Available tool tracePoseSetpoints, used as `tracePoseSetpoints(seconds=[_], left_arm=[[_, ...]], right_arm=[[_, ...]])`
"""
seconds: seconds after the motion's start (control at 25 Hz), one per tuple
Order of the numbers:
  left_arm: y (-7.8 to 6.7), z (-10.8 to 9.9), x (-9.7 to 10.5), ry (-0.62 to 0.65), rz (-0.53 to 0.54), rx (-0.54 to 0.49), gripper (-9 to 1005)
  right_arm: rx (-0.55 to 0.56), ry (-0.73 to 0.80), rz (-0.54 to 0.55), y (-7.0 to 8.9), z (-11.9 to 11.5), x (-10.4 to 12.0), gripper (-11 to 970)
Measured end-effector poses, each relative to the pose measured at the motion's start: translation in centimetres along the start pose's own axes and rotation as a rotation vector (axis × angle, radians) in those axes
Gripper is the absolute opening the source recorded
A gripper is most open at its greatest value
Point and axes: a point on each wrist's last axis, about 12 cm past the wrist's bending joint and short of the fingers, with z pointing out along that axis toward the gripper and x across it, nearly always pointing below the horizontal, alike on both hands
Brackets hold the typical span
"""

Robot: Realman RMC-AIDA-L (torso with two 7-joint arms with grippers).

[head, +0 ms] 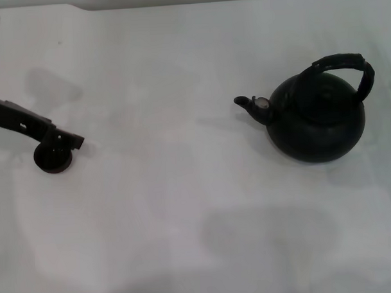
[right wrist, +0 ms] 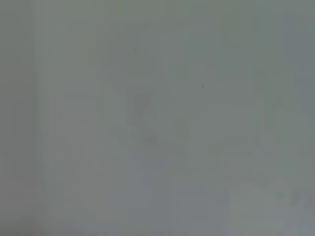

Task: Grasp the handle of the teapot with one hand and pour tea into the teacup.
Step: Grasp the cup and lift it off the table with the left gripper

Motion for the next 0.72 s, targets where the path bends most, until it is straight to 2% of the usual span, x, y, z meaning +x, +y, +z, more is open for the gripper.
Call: tracePoseSetpoints(seconds=[0.48,0.72], left_arm=[[-0.64,0.69,-0.49,0.070,0.020,-0.016,884],[-0.48,0.81,-0.14,0.103,0.021,-0.028,884]], right_arm=[[0.015,0.000,-0.003,-0.34,0.02,-0.03,874],[0.019,0.004,-0.004,-0.46,-0.09,0.05,874]])
